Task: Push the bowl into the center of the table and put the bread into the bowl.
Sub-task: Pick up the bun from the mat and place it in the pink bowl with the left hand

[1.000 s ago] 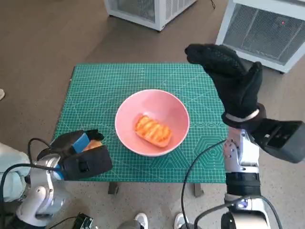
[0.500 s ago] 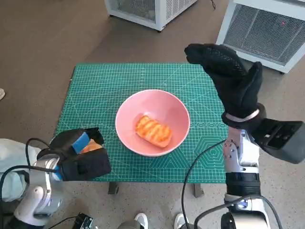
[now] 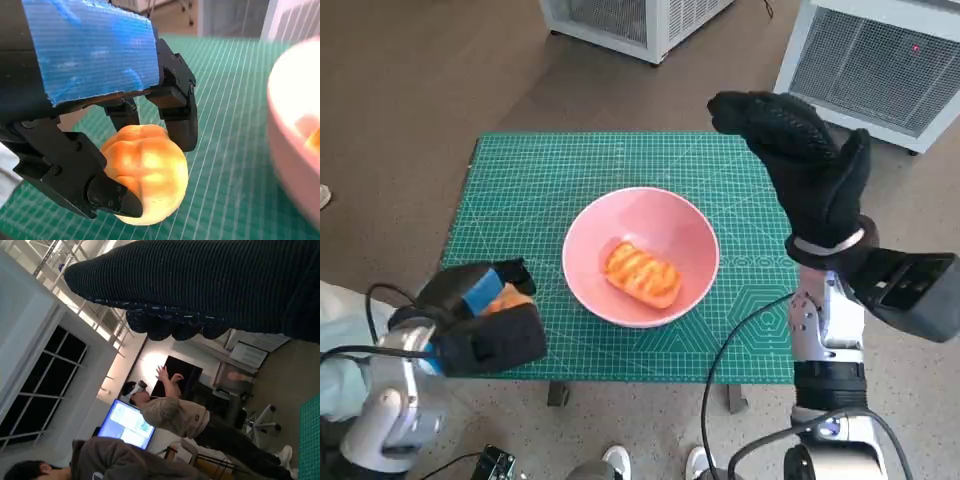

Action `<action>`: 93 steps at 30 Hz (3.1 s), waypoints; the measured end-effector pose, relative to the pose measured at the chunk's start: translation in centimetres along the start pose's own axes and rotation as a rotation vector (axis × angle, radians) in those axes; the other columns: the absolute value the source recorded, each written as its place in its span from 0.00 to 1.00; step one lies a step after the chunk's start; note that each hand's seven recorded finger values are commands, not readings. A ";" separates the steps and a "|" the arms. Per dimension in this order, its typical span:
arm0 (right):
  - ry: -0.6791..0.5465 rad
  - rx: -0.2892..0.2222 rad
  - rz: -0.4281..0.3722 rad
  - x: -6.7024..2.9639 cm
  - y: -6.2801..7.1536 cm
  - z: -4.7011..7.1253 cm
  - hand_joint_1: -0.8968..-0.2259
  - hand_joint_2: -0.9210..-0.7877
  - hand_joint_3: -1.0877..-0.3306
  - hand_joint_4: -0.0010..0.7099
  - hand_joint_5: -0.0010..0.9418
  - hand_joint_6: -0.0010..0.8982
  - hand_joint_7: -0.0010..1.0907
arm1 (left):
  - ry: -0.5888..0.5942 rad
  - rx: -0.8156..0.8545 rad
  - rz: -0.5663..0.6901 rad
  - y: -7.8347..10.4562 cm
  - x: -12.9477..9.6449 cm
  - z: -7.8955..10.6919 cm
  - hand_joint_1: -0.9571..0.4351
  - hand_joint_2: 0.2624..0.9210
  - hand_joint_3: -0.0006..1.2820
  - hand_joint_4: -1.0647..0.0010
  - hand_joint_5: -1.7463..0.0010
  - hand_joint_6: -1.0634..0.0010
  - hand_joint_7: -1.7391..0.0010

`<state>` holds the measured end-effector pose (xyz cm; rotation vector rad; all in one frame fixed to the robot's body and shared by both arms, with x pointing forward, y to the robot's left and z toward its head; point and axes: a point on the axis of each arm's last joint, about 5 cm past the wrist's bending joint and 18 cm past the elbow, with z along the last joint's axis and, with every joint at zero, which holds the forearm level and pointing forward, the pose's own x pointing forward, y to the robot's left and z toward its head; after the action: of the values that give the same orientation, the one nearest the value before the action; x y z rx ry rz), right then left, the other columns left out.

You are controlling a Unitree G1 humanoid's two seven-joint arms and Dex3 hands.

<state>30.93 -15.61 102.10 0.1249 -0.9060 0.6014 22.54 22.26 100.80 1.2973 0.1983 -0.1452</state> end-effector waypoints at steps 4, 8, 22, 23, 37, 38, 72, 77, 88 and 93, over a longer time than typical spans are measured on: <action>0.001 0.000 -0.001 -0.04 0.0 0.0 0.30 0.00 0.24 0.22 0.01 0.00 0.48 | -0.036 -0.018 0.061 1.7 -0.6 0.8 0.69 0.84 0.16 0.29 0.36 0.36 0.36; 0.004 0.001 -0.001 -0.07 0.0 0.0 0.29 0.00 0.24 0.22 0.01 0.00 0.48 | -0.087 -0.026 0.136 3.2 -1.1 1.8 0.69 0.84 0.16 0.28 0.37 0.35 0.36; 0.012 0.005 -0.005 -0.18 -0.1 0.0 0.28 0.00 0.28 0.22 0.01 0.00 0.48 | -0.275 -0.016 0.308 6.4 -1.5 5.6 0.69 0.82 0.15 0.25 0.38 0.32 0.39; 0.011 0.005 -0.004 -0.17 -0.1 0.0 0.28 0.00 0.28 0.22 0.01 0.00 0.48 | -0.289 -0.009 0.315 6.5 -1.5 5.9 0.69 0.82 0.15 0.24 0.38 0.33 0.39; 0.011 0.002 -0.006 -0.43 -0.1 0.2 0.28 0.00 0.29 0.22 0.02 0.00 0.48 | -0.471 0.057 0.273 6.0 0.9 9.5 0.69 0.88 0.13 0.27 0.38 0.37 0.35; 0.012 0.003 -0.007 -0.47 -0.1 0.2 0.28 0.00 0.29 0.22 0.02 0.00 0.48 | -0.479 0.060 0.268 5.9 1.1 9.7 0.69 0.88 0.12 0.27 0.38 0.37 0.35; 0.028 -0.003 -0.039 -1.61 -0.3 0.1 0.27 0.00 0.33 0.24 0.02 0.00 0.49 | -0.390 0.044 -0.089 -0.3 7.3 11.3 0.56 0.82 0.07 0.76 0.88 0.75 0.87; 0.028 -0.005 -0.043 -1.64 -0.3 0.1 0.28 0.00 0.33 0.24 0.02 0.00 0.48 | -0.396 0.045 -0.105 0.0 6.9 11.6 0.46 0.81 0.03 0.82 0.98 0.77 0.94; 0.029 -0.007 -0.043 -1.60 -0.3 0.1 0.28 0.00 0.32 0.23 0.02 0.00 0.48 | -0.435 0.066 -0.048 0.8 5.7 11.5 0.39 0.82 0.01 0.89 1.00 0.79 0.97; 0.028 -0.009 -0.041 -1.56 -0.2 0.1 0.29 0.00 0.31 0.23 0.02 0.00 0.48 | -0.459 0.012 -0.016 1.2 4.9 10.8 0.39 0.85 0.01 0.90 1.00 0.79 0.98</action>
<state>30.25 -16.45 100.96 0.1264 -0.8765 0.5602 28.31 12.15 103.62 1.2405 -0.1845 -0.4519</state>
